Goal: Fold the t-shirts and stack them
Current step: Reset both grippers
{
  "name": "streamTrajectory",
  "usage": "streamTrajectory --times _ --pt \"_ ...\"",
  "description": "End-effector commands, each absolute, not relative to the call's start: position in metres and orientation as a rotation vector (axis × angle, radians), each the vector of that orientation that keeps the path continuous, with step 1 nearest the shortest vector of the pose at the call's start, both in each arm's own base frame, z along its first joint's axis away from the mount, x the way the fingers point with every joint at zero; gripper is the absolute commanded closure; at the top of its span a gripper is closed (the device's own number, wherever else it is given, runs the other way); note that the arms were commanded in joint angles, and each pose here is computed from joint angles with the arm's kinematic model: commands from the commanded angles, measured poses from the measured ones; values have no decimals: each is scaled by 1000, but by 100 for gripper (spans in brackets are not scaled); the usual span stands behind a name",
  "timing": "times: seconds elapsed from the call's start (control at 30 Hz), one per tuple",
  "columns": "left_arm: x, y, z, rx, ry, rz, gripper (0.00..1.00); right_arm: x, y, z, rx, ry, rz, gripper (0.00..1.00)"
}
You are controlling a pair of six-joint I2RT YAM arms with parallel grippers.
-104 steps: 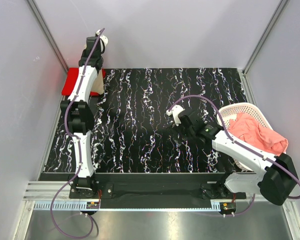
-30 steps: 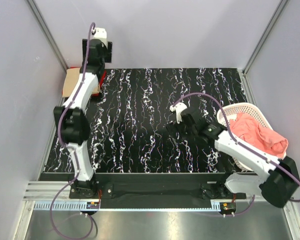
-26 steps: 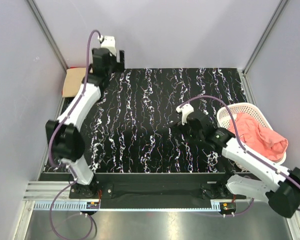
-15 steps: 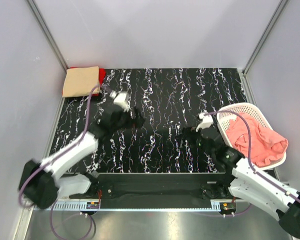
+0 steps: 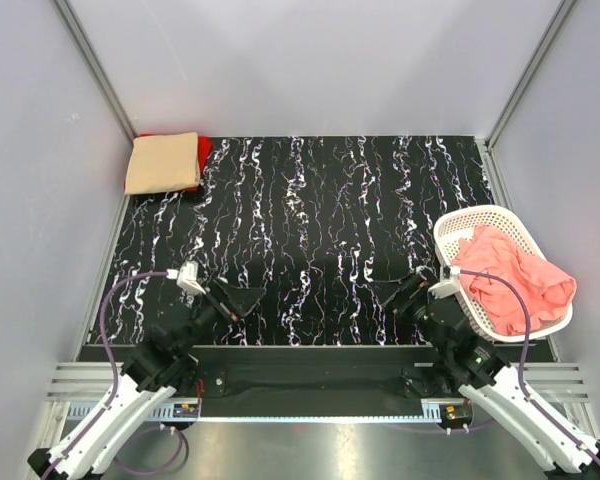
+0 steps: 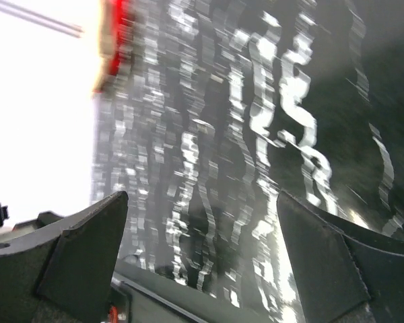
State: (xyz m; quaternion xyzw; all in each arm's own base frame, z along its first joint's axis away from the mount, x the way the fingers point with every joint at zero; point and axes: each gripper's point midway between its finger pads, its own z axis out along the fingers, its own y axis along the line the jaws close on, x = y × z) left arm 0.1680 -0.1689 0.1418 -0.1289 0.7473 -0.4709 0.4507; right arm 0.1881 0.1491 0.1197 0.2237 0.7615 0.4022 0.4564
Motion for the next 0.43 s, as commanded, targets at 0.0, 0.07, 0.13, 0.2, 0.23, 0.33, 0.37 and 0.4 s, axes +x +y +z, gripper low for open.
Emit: streamTrajectory --times 0.0,0.07,0.13,0.2,0.23,0.33,0.37,0.4 --pt "153 -176 132 -347 1884 -1279 1 186 138 92 705 1988 882 0" --pt "150 -184 122 -329 1899 -1326 1 181 130 73 810 2024 843 0" --pt "152 -190 127 -359 1834 -1416 1 173 118 51 890 2053 791 0" --pt "152 -199 123 -384 1815 -1505 1 170 117 47 904 2026 838 0" --pt "150 -203 123 -384 1805 -1559 1 171 120 49 891 2024 851 0" --pt "151 -204 125 -413 1775 -1599 1 171 130 49 883 2062 870 0" --pt "150 -205 135 -395 1736 -1629 1 171 133 50 861 2073 879 0" --pt "148 -206 140 -383 1720 -1651 1 169 140 56 838 2079 931 0"
